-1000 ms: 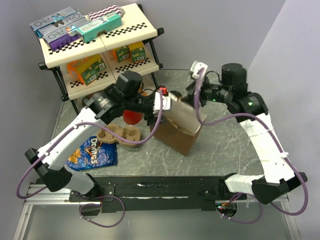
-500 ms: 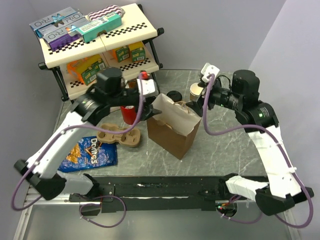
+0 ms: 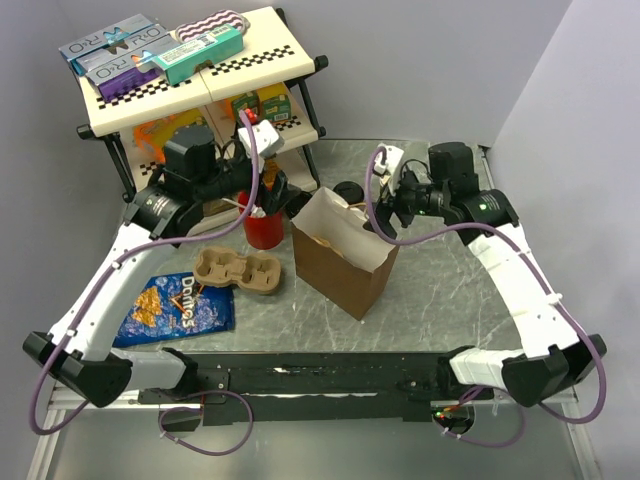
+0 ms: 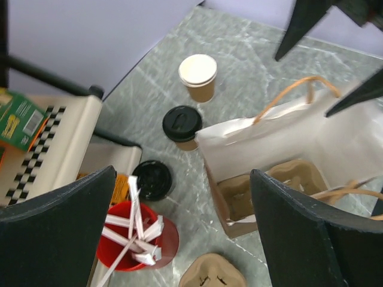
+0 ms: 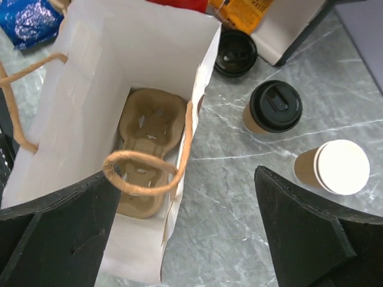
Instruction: Pack the takeout coffee
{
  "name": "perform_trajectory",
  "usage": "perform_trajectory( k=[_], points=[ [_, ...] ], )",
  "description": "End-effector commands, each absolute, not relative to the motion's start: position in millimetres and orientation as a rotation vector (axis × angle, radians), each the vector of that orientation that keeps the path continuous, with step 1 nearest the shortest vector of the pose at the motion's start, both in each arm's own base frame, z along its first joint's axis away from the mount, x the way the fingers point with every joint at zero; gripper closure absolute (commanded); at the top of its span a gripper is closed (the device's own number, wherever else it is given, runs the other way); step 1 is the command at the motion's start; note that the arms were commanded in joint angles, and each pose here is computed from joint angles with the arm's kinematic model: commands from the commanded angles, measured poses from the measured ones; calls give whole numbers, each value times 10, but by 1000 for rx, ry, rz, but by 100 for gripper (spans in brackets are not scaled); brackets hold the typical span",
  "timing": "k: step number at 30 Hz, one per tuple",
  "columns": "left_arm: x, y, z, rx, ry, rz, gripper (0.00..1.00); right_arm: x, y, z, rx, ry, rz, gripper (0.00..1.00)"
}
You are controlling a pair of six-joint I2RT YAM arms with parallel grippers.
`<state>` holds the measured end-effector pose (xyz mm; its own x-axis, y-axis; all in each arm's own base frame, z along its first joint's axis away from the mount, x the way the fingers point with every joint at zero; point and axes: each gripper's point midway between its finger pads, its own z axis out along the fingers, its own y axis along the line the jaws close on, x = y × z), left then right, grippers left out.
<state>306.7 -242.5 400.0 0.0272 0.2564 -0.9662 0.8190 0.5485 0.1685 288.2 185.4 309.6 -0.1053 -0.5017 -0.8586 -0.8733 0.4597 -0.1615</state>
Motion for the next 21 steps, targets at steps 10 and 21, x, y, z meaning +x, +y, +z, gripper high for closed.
perform_trajectory(
  k=[10,21],
  points=[
    [3215,-2335,4080,915,1537,-550,1,2775,1840,2811,-1338,1811,527,41],
    [3250,-2445,4006,942,1524,-603,1,2645,1484,2770,-1377,1898,463,90]
  ],
)
